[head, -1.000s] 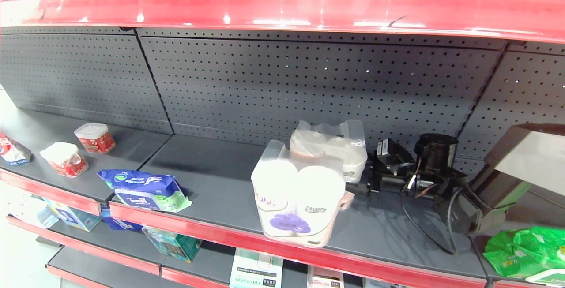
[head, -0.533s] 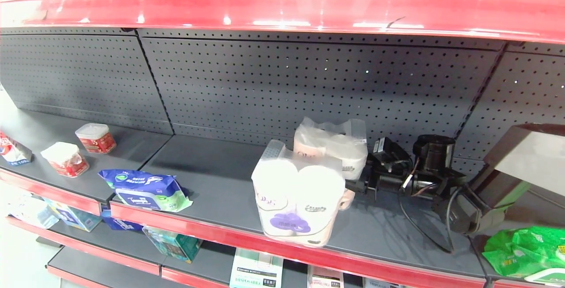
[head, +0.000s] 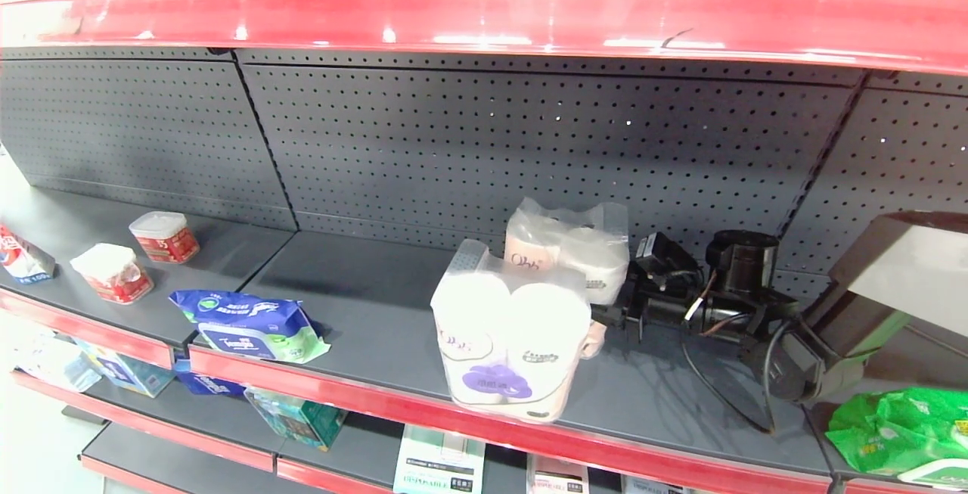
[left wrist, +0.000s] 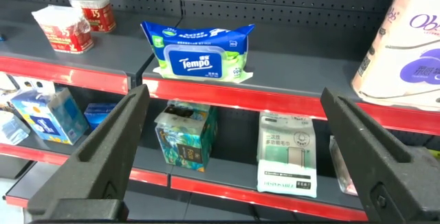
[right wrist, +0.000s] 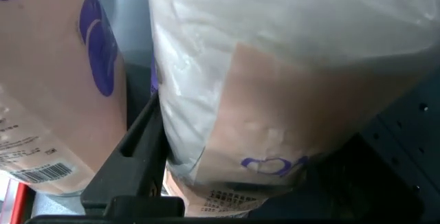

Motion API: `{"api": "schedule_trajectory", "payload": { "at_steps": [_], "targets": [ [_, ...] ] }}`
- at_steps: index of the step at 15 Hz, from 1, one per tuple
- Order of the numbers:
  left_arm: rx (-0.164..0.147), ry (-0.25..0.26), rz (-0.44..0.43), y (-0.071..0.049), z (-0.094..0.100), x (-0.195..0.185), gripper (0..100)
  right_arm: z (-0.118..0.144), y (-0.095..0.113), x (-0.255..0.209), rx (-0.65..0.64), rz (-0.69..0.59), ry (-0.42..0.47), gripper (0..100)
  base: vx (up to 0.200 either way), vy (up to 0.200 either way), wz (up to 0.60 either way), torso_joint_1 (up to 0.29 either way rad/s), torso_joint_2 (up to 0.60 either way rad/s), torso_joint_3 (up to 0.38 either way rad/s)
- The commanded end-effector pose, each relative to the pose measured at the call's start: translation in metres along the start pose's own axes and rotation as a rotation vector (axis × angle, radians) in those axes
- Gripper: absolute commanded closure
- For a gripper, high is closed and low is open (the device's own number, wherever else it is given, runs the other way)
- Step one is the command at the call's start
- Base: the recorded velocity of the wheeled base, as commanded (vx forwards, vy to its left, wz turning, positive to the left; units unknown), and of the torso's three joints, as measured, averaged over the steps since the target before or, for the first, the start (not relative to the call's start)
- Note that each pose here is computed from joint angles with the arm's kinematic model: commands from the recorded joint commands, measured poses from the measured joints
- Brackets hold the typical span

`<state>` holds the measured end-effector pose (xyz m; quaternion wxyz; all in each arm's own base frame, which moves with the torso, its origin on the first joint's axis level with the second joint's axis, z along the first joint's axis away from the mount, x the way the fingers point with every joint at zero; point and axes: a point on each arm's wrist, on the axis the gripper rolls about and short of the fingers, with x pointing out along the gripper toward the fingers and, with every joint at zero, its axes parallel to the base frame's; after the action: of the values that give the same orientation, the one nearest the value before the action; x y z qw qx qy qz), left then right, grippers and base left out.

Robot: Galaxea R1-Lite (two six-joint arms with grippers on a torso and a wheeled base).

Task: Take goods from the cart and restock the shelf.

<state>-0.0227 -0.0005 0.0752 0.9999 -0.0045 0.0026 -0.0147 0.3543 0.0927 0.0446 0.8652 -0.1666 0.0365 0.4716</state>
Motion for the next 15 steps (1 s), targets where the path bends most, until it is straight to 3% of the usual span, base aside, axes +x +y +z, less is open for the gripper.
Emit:
{"api": "schedule_trajectory", "payload": {
  "at_steps": [1,15],
  "targets": [
    [0.000,-0.001,0.000,0.000,0.000,0.000,0,0.000,0.003,0.002,-0.001,0.009,0.003,100,0.000,0.000,0.00,0.000,0.00,0.000],
    [0.000,-0.001,0.000,0.000,0.000,0.000,0,0.004,-0.015,-0.006,-0.048,-0.029,-0.041,100,0.000,0.000,0.00,0.000,0.00,0.000]
  ]
}}
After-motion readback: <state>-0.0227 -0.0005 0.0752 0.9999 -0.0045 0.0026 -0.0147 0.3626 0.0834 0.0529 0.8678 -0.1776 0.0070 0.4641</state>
